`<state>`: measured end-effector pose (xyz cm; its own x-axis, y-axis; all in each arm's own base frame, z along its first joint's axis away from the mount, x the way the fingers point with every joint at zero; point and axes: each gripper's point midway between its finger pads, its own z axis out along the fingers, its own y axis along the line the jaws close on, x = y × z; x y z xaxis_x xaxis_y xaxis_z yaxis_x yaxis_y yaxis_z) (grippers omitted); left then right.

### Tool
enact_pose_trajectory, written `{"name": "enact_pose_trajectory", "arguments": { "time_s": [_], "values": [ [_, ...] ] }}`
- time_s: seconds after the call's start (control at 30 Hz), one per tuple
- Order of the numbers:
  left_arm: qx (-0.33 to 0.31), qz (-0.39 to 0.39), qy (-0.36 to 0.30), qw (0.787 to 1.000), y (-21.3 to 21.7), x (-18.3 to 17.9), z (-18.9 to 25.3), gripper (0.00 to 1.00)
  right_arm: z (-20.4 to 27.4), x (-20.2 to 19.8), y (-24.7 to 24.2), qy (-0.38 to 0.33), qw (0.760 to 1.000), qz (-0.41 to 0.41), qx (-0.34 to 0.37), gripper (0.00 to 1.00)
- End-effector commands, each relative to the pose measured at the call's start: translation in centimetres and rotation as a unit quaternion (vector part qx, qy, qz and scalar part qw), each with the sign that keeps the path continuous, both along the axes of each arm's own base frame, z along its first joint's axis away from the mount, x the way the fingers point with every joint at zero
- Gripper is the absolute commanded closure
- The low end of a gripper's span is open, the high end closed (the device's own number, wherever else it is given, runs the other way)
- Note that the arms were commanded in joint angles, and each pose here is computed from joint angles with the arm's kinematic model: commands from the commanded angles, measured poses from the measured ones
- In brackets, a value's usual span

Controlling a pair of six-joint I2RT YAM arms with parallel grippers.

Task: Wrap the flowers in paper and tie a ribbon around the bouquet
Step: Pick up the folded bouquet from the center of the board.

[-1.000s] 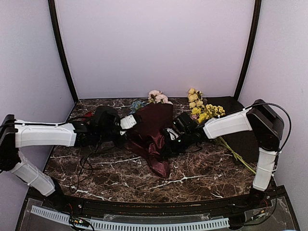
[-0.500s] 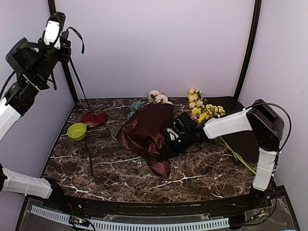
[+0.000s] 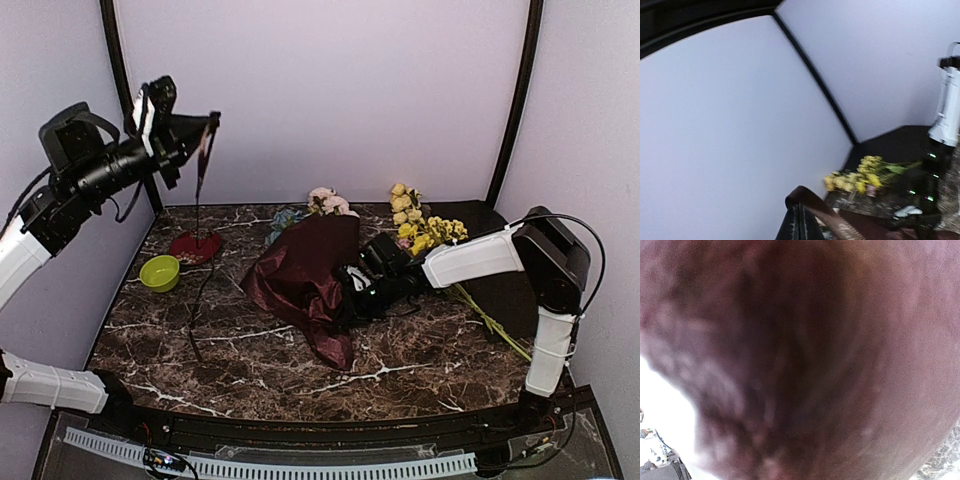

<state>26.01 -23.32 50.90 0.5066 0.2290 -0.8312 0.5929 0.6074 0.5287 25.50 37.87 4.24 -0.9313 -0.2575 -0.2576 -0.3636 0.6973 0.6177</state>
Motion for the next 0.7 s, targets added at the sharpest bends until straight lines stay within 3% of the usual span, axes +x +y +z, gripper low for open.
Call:
{"name": "enact_pose_trajectory", "arguments": {
  "time_s": [0.0,0.07,0.17,0.23,0.4,0.6,0.67],
  "values": [
    [0.095,-0.304,0.128,0.939,-6.1,-9.7,-11.1,1.00,-0.2,-0.3,0.2,0.009,1.000,0.003,-0.008,1.00],
    [0.145,-0.344,0.196,0.907,-8.1,-11.2,-17.2,1.00,-0.1,-0.4,0.3,0.012,1.000,0.004,-0.006,1.00],
    [0.210,-0.445,0.301,0.817,-10.3,-15.5,-24.5,1.00,0.3,-0.2,0.5,0.008,1.000,0.006,-0.007,1.00],
    [0.243,-0.460,0.329,0.788,-12.5,-17.2,-27.7,1.00,0.5,0.1,0.6,0.004,1.000,0.007,-0.008,1.00],
    [0.347,-0.445,0.353,0.746,-16.7,-18.5,-35.5,1.00,0.8,0.4,1.1,0.007,1.000,0.010,-0.004,1.00],
    [0.450,-0.365,0.335,0.743,-19.5,-16.9,-43.5,1.00,2.1,0.7,1.4,0.001,1.000,0.008,0.006,1.00],
    [0.450,-0.341,0.318,0.761,-20.5,-16.0,-44.4,1.00,2.4,0.8,1.5,0.001,1.000,0.006,0.011,1.00]
  ]
}}
